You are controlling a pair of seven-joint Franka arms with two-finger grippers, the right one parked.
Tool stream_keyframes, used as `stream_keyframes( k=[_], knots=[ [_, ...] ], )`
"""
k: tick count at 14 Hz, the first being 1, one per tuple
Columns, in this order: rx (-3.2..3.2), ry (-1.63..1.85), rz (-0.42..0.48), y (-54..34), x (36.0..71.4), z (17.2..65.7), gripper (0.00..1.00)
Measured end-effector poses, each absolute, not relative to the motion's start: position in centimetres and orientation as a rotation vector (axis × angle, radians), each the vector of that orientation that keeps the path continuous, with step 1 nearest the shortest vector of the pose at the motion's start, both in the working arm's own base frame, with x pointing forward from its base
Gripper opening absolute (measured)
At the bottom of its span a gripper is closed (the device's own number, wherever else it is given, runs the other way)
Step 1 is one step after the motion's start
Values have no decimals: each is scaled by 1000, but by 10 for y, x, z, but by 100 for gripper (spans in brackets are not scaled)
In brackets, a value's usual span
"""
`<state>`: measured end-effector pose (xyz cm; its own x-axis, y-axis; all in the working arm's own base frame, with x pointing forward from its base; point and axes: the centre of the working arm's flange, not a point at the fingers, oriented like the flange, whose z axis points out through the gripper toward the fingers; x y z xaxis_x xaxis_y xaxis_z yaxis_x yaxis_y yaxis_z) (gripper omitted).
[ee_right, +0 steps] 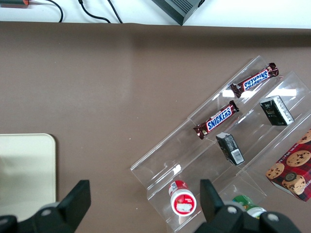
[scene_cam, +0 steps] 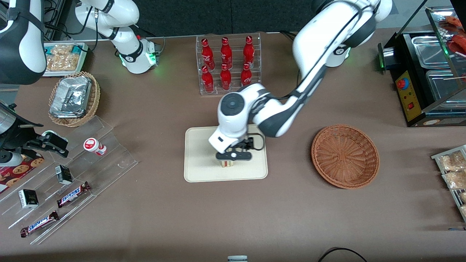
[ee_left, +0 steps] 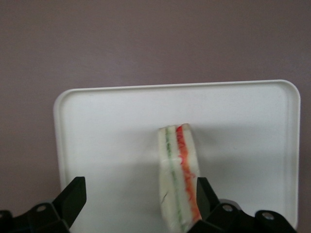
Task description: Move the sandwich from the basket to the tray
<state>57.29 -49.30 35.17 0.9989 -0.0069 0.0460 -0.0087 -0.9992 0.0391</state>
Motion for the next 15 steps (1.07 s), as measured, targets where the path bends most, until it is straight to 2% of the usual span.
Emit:
stream_keyframes(
  k=[2,4,9,11,15],
  knots=[
    [3103,-10,51,-440,592,389,100],
    [3128,-12,34,-383,597,404,100],
    [3098,-80,-48,-232,589,421,99],
    [3098,-125,-53,-158,584,431,99],
    [3121,-141,-95,-60,553,475,99]
  ],
)
